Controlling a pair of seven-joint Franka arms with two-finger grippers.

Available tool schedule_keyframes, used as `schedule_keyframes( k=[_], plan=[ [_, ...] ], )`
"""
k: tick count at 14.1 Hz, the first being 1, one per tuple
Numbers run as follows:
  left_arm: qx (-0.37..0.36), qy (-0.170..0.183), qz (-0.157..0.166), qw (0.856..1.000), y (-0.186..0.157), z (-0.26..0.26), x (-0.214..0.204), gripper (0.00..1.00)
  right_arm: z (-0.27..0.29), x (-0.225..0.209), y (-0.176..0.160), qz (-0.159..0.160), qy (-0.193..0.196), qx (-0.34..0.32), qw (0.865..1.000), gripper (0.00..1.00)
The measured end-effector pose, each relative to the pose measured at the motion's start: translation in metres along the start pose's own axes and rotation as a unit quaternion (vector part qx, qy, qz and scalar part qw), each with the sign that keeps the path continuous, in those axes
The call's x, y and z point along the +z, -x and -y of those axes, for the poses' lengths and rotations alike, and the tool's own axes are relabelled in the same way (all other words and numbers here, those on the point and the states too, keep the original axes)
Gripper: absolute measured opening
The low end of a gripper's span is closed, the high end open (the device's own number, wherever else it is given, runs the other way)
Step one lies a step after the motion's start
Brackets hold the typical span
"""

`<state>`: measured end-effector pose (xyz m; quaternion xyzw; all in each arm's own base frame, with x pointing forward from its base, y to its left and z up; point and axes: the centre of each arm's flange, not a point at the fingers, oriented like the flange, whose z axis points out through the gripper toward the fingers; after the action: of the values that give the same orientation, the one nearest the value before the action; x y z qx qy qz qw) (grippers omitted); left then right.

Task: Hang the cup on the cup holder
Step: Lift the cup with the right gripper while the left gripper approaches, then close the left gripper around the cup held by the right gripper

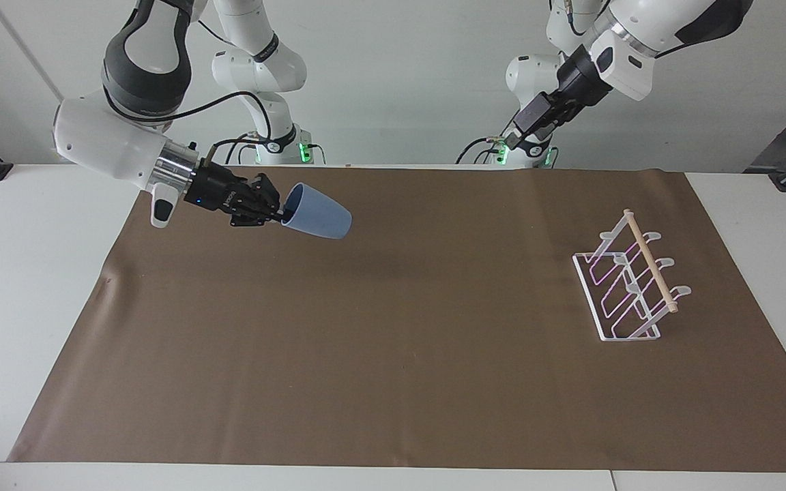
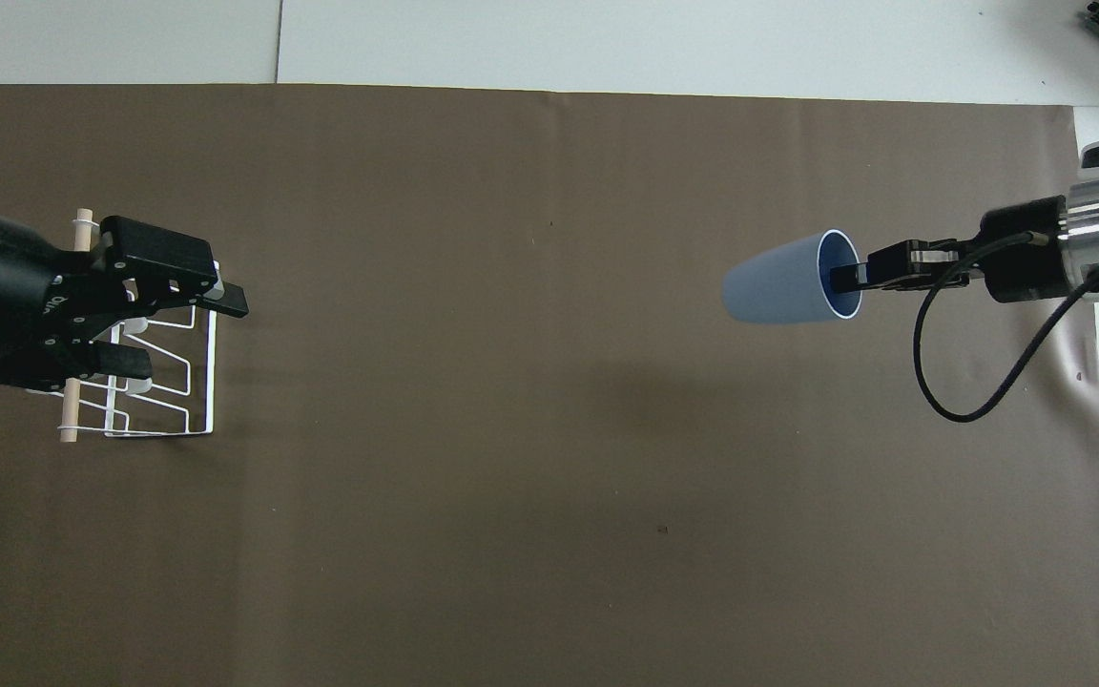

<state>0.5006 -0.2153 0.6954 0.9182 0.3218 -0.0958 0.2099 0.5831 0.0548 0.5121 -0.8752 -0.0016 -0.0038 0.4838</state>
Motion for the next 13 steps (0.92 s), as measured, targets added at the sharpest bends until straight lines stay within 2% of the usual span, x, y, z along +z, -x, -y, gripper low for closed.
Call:
schedule_keyframes(
  k=[5,9,13],
  plan=[
    [-0.138,0.038,0.009,0.99,0.034,-0.034,0.038,1.0,-0.001,0.021,0.016,-0.024,-0.127,0.021,0.991,0.04],
    [-0.238,0.074,0.022,0.968,0.047,-0.058,0.059,1.0,0.008,0.032,0.028,-0.031,-0.18,0.037,0.982,0.04],
    [-0.314,0.09,0.039,0.944,0.058,-0.078,0.083,1.0,0.014,0.044,0.039,-0.037,-0.223,0.043,0.973,0.04]
  ],
)
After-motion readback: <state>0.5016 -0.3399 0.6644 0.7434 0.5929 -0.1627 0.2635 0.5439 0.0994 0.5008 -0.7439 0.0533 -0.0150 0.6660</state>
